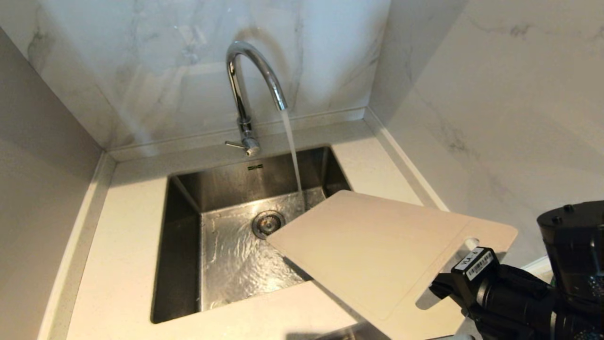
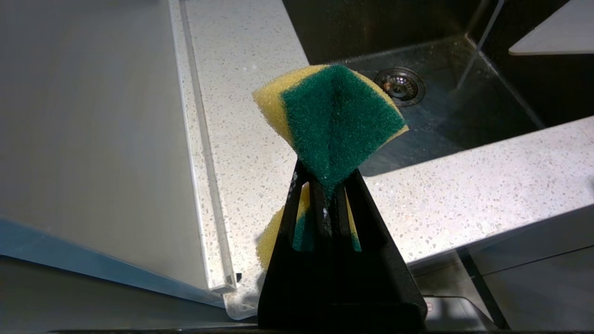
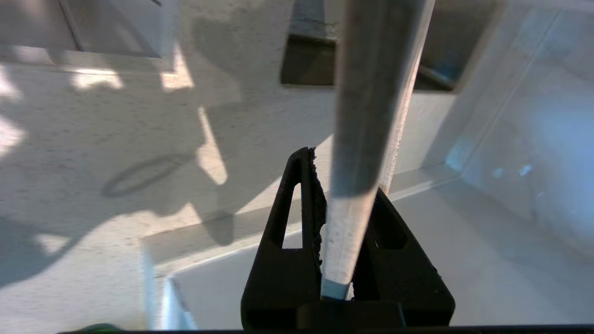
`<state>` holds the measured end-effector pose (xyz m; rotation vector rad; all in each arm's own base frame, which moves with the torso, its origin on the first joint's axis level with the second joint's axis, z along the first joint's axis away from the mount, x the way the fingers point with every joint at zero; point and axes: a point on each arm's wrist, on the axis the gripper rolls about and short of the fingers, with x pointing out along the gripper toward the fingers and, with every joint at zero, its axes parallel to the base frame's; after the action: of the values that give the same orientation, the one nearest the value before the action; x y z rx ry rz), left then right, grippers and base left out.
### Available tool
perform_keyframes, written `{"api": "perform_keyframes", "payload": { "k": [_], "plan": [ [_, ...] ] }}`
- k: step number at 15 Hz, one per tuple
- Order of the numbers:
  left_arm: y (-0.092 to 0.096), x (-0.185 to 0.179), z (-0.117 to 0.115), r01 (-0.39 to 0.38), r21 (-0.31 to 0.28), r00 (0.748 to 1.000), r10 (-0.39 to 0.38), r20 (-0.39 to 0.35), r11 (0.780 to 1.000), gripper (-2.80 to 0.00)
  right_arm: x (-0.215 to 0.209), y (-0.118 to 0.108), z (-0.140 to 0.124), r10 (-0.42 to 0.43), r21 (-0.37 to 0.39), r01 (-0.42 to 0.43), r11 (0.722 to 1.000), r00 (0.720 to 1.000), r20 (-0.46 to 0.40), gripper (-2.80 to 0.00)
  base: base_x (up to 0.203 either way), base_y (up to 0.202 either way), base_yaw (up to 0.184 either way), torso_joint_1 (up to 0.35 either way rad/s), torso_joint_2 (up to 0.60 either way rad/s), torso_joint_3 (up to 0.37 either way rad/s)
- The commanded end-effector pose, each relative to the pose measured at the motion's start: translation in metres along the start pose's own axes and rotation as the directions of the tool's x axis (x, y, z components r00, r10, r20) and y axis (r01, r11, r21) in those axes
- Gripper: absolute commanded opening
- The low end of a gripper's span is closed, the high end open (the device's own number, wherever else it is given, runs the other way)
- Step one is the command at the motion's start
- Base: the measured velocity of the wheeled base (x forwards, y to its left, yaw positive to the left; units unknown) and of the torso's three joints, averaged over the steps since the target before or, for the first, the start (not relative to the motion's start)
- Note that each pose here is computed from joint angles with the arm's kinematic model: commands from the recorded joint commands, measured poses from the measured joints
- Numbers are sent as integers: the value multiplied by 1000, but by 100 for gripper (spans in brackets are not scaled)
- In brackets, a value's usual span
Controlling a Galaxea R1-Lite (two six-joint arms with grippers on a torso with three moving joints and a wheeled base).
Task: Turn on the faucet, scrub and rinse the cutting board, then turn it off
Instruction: Pick up the cutting board
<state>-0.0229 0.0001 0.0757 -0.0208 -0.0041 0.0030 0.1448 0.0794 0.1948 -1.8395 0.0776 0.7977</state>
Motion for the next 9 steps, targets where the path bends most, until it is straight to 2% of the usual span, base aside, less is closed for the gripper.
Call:
{"api": "perform_keyframes", "payload": {
  "k": [1, 4, 9],
  "plan": [
    [0, 0, -1, 0, -1, 1000, 0, -2, 1000, -280, 2, -4, 0, -5, -23, 5, 1000, 1000, 0, -280, 0, 0, 0, 0, 0, 0],
    [0, 0, 0, 0, -1, 1000, 0, -1, 1000, -280, 4, -6, 0, -6, -28, 6, 1000, 1000, 9, -280, 0, 0, 0, 0, 0, 0],
    [0, 0, -1, 0, -1, 1000, 0, -2, 1000, -280, 3, -14, -1, -72, -108, 75, 991, 997, 27, -280, 0, 0, 0, 0, 0, 0]
  ]
}}
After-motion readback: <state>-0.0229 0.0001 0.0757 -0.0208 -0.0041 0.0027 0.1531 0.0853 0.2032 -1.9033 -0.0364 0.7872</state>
